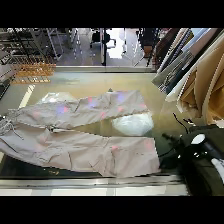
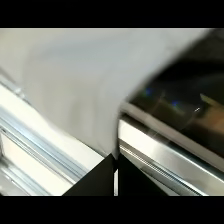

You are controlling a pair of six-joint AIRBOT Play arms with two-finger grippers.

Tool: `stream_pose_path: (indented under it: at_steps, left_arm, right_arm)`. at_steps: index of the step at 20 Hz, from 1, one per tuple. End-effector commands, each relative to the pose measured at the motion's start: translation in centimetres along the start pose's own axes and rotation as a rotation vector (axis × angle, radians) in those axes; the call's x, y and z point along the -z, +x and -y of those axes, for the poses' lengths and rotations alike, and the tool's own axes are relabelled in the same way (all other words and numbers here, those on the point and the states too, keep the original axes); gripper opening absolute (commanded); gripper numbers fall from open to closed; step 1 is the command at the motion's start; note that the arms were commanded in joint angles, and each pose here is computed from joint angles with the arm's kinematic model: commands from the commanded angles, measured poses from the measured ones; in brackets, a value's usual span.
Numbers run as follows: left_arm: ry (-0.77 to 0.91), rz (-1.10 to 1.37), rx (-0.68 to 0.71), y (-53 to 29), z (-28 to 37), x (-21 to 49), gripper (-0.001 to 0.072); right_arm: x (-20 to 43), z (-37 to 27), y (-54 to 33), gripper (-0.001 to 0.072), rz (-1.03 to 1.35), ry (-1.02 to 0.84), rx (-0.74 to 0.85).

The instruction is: Fold the clothes and pants, and hang the long-sleeved shirts on hangers.

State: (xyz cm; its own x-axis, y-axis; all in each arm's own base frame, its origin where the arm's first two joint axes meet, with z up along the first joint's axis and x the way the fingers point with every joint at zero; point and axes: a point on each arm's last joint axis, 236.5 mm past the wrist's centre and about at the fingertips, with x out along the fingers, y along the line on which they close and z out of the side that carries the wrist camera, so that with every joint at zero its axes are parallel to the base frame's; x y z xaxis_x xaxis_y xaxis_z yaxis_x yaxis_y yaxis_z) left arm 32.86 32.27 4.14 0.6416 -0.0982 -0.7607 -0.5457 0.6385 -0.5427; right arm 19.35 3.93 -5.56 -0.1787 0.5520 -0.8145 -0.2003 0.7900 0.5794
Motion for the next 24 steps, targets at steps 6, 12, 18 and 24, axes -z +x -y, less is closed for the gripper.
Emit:
stream_pose_path:
  at_steps: [6, 12, 18, 24]
  left_arm:
    - [0.037, 0.134, 0.089, -3.0, 4.1, -4.5, 0.0009]
    - [-0.036, 0.282, 0.209, -1.9, 8.5, -8.6, 0.0008]
    - [-0.189, 0.326, 0.194, 5.3, 8.6, -10.7, 0.0008]
    - [-0.273, 0.409, 0.171, 10.4, 7.8, -12.4, 0.0009]
  right_arm:
    - [-13.0, -3.6, -18.0, 0.0011, 0.587, -0.018, 0.252]
    - [-25.8, -1.9, -21.9, 0.001, 0.893, -0.019, 0.241]
    - [-40.1, 3.4, -19.1, 0.001, 0.942, -0.034, 0.233]
    - [-48.6, 8.7, -15.8, 0.0011, 1.097, -0.015, 0.28]
